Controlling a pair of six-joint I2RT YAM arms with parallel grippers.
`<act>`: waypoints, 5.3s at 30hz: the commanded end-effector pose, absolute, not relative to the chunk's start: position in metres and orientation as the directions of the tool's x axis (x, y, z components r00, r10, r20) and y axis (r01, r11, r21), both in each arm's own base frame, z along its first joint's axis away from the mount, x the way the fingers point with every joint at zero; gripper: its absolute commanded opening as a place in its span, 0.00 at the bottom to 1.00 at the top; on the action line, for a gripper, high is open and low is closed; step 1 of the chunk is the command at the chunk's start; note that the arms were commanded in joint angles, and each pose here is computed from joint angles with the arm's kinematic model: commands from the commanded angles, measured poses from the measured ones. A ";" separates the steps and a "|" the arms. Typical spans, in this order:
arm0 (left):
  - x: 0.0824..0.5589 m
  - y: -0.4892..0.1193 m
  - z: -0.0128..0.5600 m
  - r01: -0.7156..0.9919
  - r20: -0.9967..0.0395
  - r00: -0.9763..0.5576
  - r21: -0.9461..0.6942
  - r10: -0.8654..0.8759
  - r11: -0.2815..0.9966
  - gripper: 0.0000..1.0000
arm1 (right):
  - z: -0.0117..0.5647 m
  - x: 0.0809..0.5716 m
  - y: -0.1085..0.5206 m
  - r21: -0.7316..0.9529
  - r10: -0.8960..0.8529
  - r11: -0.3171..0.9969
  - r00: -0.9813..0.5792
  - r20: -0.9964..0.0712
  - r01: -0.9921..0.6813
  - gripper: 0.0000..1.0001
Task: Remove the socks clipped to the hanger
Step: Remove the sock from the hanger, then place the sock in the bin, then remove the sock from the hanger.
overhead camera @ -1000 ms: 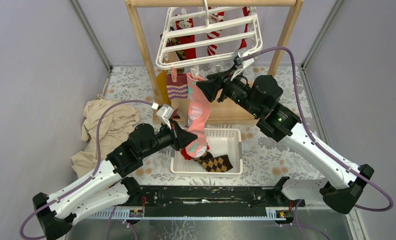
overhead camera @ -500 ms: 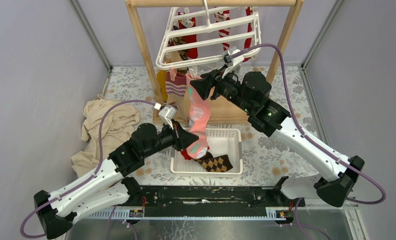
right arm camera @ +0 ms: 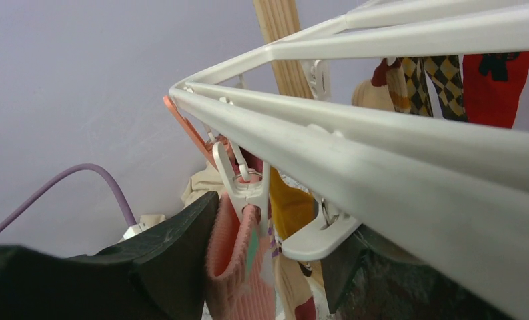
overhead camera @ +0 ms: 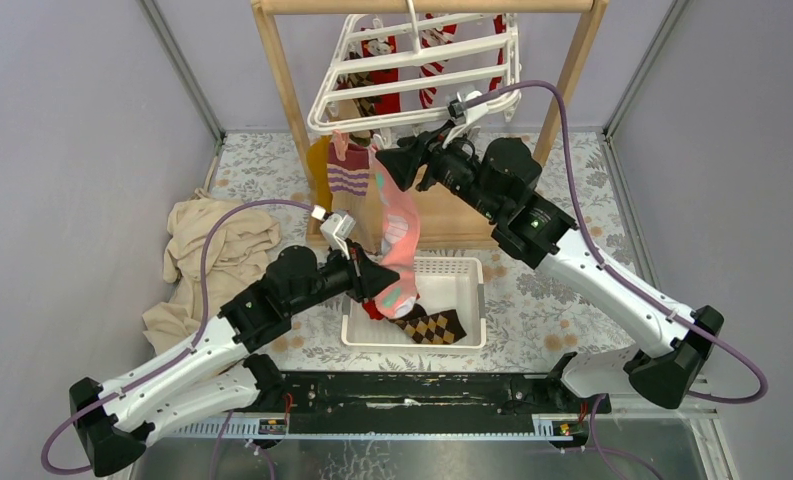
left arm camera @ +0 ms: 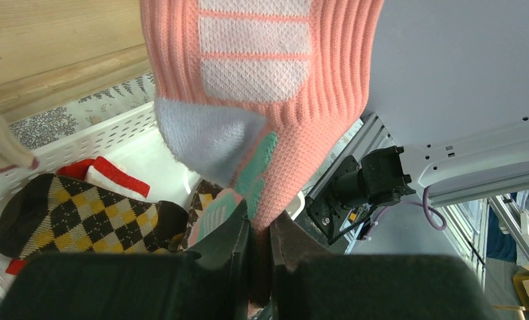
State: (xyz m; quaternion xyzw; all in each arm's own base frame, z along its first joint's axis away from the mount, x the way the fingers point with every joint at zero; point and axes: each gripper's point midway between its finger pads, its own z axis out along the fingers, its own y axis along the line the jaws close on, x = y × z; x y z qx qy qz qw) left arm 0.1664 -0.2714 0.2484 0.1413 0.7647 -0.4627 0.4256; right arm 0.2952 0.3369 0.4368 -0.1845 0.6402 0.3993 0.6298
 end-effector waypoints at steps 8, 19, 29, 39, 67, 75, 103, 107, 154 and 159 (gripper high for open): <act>0.165 -0.279 0.262 0.653 -0.802 -0.568 -0.575 -0.183 0.492 0.15 | 0.487 0.300 0.333 0.292 0.372 0.618 -0.055 -0.926 -0.730 0.63; 0.165 -0.282 0.257 0.653 -0.800 -0.576 -0.573 -0.167 0.495 0.15 | 0.494 0.306 0.331 0.282 0.365 0.644 -0.039 -0.930 -0.711 0.68; 0.165 -0.283 0.256 0.657 -0.802 -0.577 -0.570 -0.157 0.494 0.15 | 0.496 0.309 0.331 0.284 0.374 0.649 -0.029 -0.927 -0.706 0.56; 0.164 -0.283 0.256 0.657 -0.801 -0.579 -0.570 -0.154 0.494 0.15 | 0.490 0.309 0.331 0.283 0.369 0.650 -0.033 -0.929 -0.706 0.28; 0.141 -0.293 0.261 0.681 -0.770 -0.624 -0.620 -0.134 0.390 0.15 | 0.381 0.286 0.291 0.356 0.315 0.710 -0.178 -0.932 -0.608 0.84; 0.148 -0.301 0.219 0.633 -0.734 -0.671 -0.642 -0.106 0.433 0.22 | 0.344 0.274 0.274 0.369 0.289 0.735 -0.230 -0.929 -0.569 0.85; 0.189 -0.236 0.209 0.441 -0.807 -0.539 -0.513 -0.240 0.737 0.98 | 0.289 0.272 0.291 0.356 0.206 0.715 -0.306 -0.930 -0.602 0.83; 0.184 -0.235 0.219 0.458 -0.805 -0.532 -0.534 -0.262 0.710 0.98 | 0.287 0.275 0.311 0.346 0.193 0.669 -0.295 -0.936 -0.658 0.83; 0.188 -0.191 0.267 0.425 -0.828 -0.354 -0.557 -0.435 0.713 0.98 | 0.309 0.233 0.361 0.293 0.158 0.335 -0.253 -0.954 -0.895 0.10; 0.191 -0.202 0.289 0.487 -0.832 -0.309 -0.555 -0.461 0.674 0.98 | 0.316 0.220 0.357 0.302 0.120 0.304 -0.278 -0.953 -0.903 0.09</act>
